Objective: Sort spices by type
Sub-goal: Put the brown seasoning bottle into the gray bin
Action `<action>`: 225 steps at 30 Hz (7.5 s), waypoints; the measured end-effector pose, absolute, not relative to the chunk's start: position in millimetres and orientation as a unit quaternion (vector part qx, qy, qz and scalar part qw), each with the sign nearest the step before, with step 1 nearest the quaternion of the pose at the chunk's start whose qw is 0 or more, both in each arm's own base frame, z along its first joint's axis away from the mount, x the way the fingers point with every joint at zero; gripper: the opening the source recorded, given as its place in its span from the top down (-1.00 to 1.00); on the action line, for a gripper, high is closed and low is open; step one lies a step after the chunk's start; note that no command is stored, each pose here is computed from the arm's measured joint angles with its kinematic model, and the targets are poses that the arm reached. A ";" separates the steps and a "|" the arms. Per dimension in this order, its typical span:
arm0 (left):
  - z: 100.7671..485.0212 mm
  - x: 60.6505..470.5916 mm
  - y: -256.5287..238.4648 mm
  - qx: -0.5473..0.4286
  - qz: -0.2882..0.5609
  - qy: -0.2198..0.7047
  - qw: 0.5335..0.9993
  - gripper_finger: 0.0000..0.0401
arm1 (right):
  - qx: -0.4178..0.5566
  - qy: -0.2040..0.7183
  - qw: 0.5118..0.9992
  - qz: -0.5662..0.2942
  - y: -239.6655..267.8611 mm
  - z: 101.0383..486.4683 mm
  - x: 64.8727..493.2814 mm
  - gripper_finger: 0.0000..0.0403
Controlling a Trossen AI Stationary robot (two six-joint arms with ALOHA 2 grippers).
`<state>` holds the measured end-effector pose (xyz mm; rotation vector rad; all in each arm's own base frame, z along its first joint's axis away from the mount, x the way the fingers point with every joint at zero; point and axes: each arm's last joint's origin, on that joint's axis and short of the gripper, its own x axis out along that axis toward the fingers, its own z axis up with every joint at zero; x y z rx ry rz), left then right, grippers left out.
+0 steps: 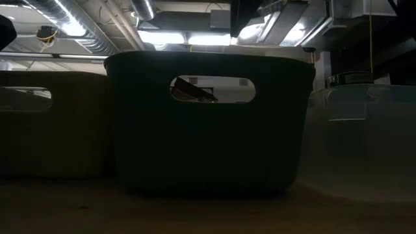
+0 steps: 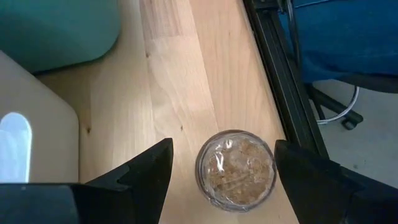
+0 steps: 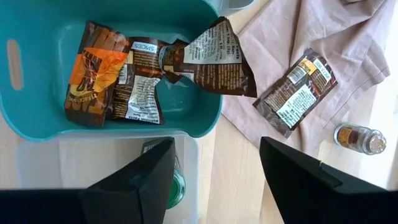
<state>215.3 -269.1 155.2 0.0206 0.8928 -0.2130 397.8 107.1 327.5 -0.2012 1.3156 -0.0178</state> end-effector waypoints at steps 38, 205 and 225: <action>191.8 217.5 -261.8 -0.001 -0.128 0.393 0.911 0.18 | -0.094 0.613 0.784 -0.008 106.6 327.3 397.2 -0.16; 258.9 234.8 -101.5 -0.069 0.139 0.438 0.885 -0.23 | 0.027 0.536 0.840 -0.077 -200.4 187.6 359.2 -0.16; 259.8 233.8 -101.1 -0.068 0.136 0.439 0.886 -0.23 | 0.046 0.549 0.831 -0.074 -202.9 161.7 367.3 0.05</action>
